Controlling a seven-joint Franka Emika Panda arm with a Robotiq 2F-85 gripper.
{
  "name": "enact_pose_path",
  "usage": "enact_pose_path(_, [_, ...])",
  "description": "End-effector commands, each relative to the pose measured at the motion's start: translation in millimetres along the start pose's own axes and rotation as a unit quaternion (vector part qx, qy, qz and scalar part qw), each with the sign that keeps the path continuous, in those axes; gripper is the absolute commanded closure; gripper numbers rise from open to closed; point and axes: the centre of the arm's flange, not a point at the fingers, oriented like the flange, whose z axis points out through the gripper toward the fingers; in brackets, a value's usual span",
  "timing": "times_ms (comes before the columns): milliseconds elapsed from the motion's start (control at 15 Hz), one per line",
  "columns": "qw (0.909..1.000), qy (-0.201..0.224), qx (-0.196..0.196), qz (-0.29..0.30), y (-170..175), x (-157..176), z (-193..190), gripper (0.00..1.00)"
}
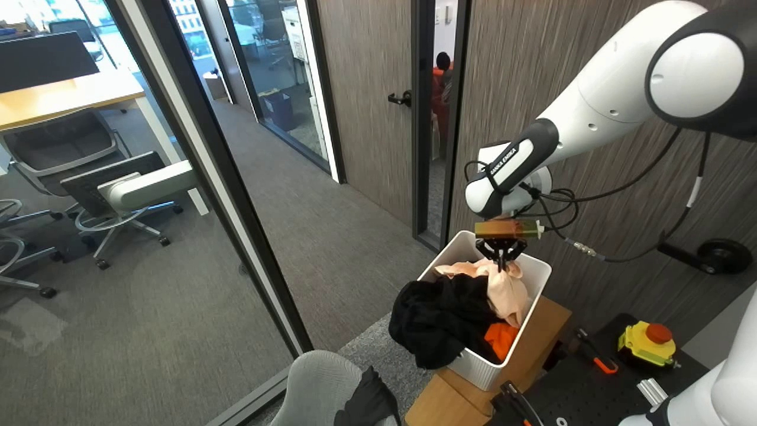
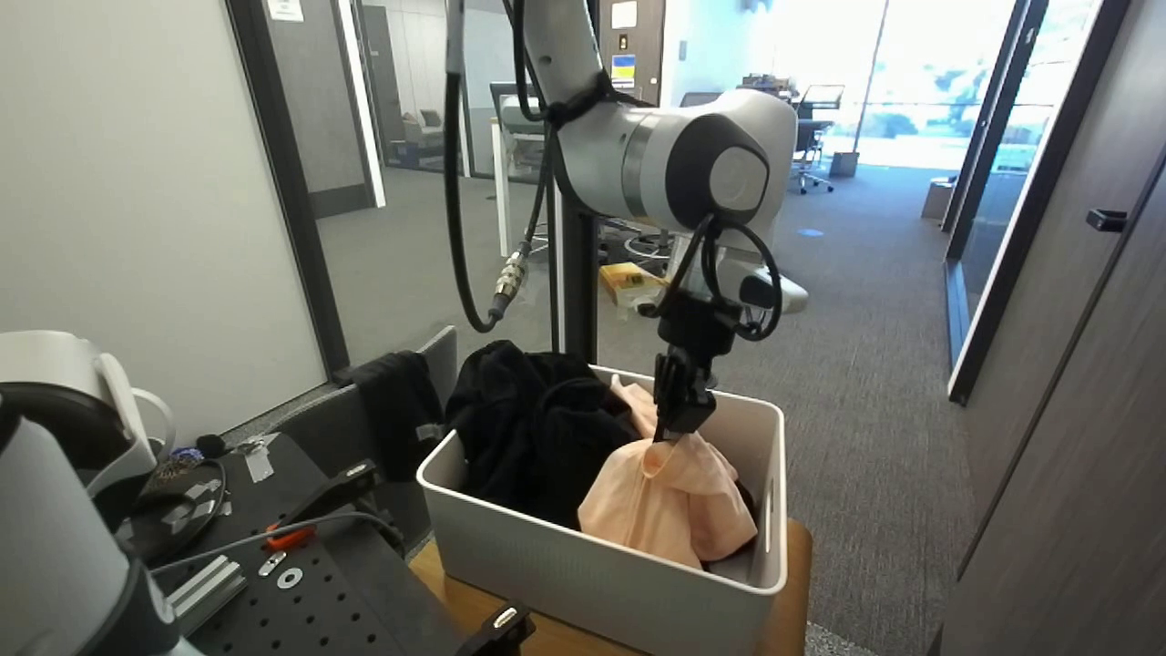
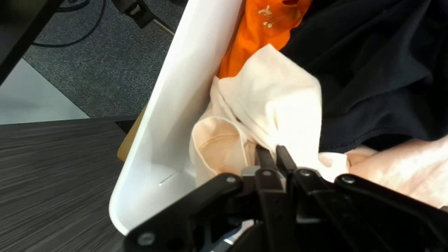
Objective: Put the salmon shirt inside the basket.
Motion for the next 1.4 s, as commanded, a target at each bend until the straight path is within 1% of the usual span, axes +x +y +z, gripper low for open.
enact_pose_path(0, [0.9999,-0.004,0.005,0.015,-10.9,14.6,5.0,0.93])
enact_pose_path(67, [0.9998,-0.006,0.006,0.016,-11.5,15.5,6.1,0.68])
enact_pose_path(133, [0.9998,-0.009,0.008,0.018,-12.3,15.7,6.6,0.68])
enact_pose_path(200, [0.9997,-0.011,0.01,0.018,-13.1,15.6,6.4,0.63])
enact_pose_path(400, [0.9996,-0.019,0.015,0.011,-14.8,10.3,1.9,0.38])
enact_pose_path(533, [0.9995,-0.027,0.016,-0.001,-16.0,1.1,-6.8,0.25])
enact_pose_path(600, [0.9993,-0.031,0.017,-0.01,-16.3,-5.8,-13.5,0.16])
enact_pose_path(733, [0.9975,-0.043,0.024,-0.051,-16.3,-24.2,-33.3,0.03])
enact_pose_path(800, [0.9956,-0.043,0.028,-0.079,-15.7,-37.0,-48.1,0.0])
enact_pose_path(1067, [0.9862,-0.03,0.033,-0.159,-12.1,-86.1,-111.3,0.0])
enact_pose_path(1333, [0.9708,-0.025,0.035,-0.236,9.1,-141.1,-172.8,0.0])
